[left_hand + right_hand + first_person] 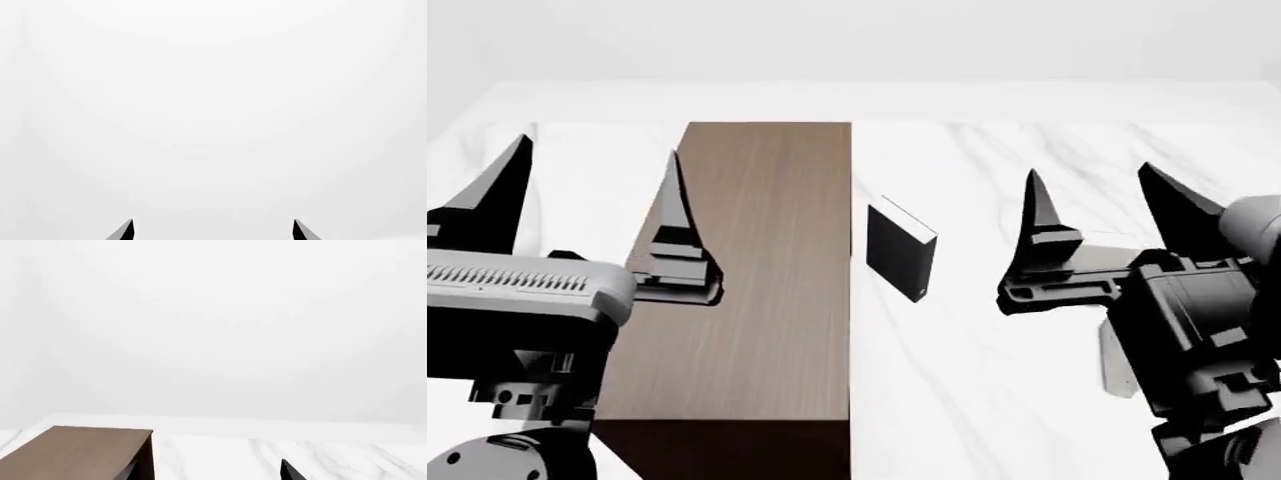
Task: Pick up the book on the right and place it under the cabinet shelf.
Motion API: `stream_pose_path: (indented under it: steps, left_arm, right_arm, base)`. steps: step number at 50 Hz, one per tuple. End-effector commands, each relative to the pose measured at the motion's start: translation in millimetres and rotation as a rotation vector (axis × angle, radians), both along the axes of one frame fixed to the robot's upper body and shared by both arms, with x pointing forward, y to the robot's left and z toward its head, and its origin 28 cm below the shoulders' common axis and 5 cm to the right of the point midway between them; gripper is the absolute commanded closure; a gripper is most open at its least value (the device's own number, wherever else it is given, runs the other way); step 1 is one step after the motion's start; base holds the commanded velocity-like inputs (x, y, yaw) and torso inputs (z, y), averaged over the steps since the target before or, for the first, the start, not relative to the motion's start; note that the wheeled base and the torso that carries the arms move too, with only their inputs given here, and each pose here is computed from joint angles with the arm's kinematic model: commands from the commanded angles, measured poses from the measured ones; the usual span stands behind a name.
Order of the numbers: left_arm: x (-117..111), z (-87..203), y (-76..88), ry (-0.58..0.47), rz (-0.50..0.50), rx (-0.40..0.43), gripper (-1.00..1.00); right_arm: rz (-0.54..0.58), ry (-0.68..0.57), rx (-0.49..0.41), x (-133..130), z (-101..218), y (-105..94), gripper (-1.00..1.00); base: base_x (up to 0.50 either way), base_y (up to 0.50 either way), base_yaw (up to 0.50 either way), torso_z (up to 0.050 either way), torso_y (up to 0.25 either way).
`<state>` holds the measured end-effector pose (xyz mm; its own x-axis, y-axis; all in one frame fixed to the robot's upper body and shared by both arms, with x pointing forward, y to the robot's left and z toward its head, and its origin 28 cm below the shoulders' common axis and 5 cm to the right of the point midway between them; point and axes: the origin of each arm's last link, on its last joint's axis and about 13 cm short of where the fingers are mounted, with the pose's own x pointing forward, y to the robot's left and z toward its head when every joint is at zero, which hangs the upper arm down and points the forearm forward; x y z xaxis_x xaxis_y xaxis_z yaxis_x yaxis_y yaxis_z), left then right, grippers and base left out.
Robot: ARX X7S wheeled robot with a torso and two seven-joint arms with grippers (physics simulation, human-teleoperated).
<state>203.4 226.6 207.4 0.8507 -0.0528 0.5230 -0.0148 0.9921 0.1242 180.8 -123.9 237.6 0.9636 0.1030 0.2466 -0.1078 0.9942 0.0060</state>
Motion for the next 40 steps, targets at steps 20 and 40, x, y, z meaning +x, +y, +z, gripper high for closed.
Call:
stream_pose_path:
  steps: [20,40]
  left_arm:
    - [-8.2,11.0,0.9,0.06,-0.062,-0.086,-1.0]
    - [-9.2,12.6,2.4,0.077,-0.072,-0.099,-1.0]
  right_arm:
    - [-0.125,0.441,-0.217,-35.2,98.8,-65.5,-1.0]
    - [-0.131,0.835,-0.164,7.3,91.3,-93.5,-1.0]
  base:
    - [0.0,0.0,0.0,0.0,0.0]
    - [0.0,0.0,0.0,0.0,0.0]
